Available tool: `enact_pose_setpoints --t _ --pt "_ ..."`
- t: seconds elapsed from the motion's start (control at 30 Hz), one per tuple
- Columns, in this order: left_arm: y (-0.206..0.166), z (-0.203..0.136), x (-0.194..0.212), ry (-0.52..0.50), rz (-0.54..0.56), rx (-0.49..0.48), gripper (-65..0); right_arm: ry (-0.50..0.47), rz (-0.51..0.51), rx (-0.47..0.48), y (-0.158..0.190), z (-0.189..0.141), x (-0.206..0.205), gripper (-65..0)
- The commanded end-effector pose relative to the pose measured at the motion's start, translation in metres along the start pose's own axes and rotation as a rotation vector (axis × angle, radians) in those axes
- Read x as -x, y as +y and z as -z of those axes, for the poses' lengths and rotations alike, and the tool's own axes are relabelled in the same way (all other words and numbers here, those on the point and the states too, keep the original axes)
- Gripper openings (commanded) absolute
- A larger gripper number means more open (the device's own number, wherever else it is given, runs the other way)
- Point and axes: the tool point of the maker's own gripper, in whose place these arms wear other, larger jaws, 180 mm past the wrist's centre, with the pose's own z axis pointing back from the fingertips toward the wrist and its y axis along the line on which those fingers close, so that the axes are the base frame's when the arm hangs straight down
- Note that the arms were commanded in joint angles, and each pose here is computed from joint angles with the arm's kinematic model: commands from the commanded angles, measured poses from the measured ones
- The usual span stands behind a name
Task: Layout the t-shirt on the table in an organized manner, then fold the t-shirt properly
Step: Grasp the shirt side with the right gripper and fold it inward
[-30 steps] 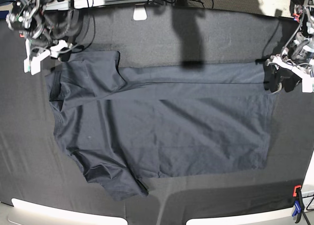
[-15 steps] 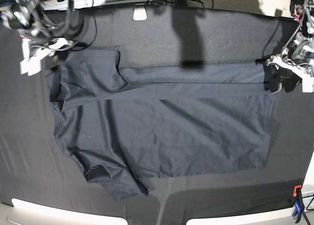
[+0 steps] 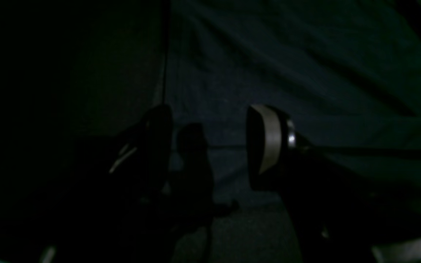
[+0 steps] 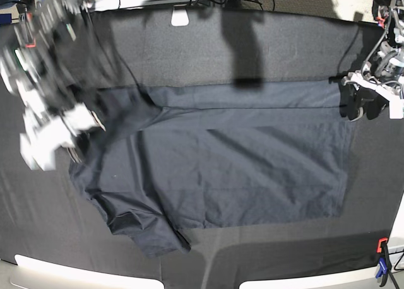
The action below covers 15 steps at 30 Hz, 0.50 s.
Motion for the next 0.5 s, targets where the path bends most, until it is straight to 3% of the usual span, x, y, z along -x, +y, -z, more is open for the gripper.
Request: enact_pose_setpoints --t 0.0,0.2,0.47 --pt "-0.001 -0.003 -0.014 -0.043 0.018 0.01 -34.7 -0.059 -0.021 -0.012 0.003 0.008 -0.02 -65.0" --pt "0.001 -0.01 0.001 -0.008 0.014 0.004 -34.7 -0.066 -0.07 -0.055 0.017 0.065 -0.049 -65.0" --pt "0.001 -0.013 0.007 0.007 0.01 0.001 -34.7 -0.036 0.012 -0.061 0.004 0.117 -0.07 -65.0"
